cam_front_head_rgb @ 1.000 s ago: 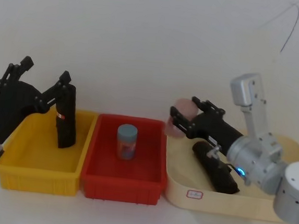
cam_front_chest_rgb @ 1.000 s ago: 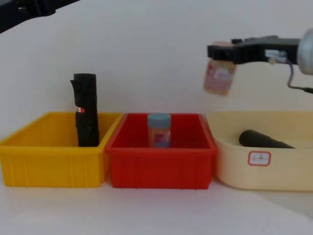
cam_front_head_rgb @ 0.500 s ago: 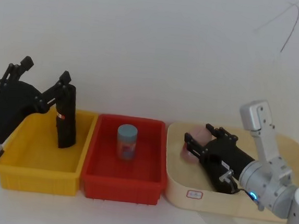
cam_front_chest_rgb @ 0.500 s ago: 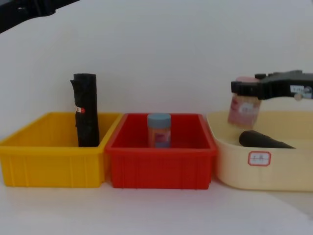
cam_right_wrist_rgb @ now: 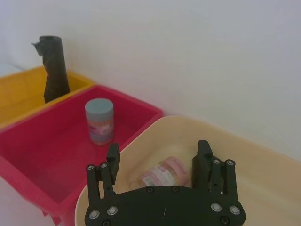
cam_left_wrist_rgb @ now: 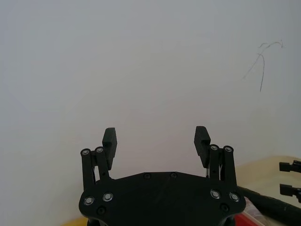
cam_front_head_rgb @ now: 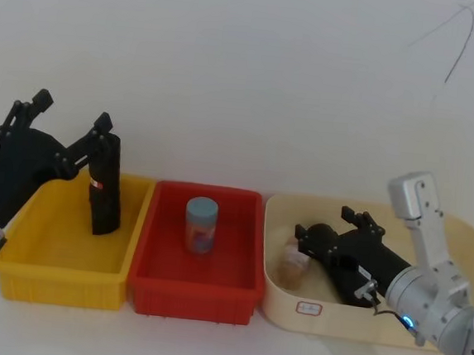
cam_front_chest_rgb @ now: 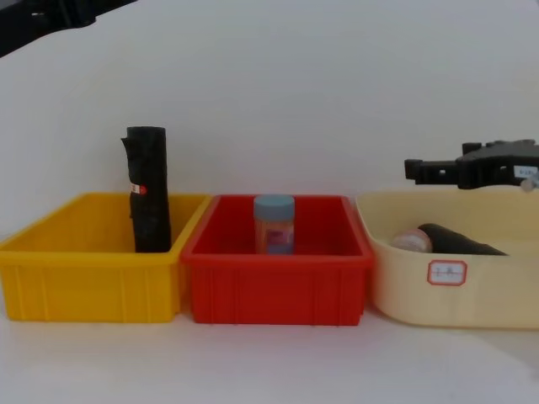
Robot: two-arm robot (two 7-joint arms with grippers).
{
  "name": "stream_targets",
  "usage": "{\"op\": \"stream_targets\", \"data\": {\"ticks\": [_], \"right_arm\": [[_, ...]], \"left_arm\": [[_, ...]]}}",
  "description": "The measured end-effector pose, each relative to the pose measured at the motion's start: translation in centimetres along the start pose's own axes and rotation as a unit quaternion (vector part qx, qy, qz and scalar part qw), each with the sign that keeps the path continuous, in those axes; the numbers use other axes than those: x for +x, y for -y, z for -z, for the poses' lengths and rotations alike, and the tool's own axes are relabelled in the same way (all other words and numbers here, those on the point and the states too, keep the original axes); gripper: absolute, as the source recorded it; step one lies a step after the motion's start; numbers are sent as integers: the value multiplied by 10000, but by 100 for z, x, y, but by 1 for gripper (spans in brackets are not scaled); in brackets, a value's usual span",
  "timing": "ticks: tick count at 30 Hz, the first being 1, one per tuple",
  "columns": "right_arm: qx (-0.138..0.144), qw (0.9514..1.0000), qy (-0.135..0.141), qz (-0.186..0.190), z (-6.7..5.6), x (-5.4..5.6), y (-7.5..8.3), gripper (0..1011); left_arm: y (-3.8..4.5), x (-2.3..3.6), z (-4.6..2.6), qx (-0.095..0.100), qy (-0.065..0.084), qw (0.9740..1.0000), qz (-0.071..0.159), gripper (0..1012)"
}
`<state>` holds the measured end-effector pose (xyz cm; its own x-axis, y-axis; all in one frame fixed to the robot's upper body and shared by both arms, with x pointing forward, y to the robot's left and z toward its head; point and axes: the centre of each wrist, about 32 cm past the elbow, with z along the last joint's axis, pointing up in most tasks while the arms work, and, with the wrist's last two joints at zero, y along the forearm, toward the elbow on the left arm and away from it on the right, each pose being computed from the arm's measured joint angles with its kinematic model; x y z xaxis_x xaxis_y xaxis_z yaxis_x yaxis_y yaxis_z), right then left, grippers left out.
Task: Pick up the garbage bag with the one hand and transfer it to the other hand.
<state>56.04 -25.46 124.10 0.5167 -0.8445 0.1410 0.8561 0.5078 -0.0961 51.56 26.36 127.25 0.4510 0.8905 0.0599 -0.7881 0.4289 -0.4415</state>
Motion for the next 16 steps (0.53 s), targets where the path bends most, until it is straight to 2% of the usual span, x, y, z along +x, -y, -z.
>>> {"op": "stream_targets", "data": {"ticks": [16], "right_arm": [[290,9985,-187,426,24,-24,171,1000]], "left_arm": [[0,0,0,0,0,10000,0,1001]]}}
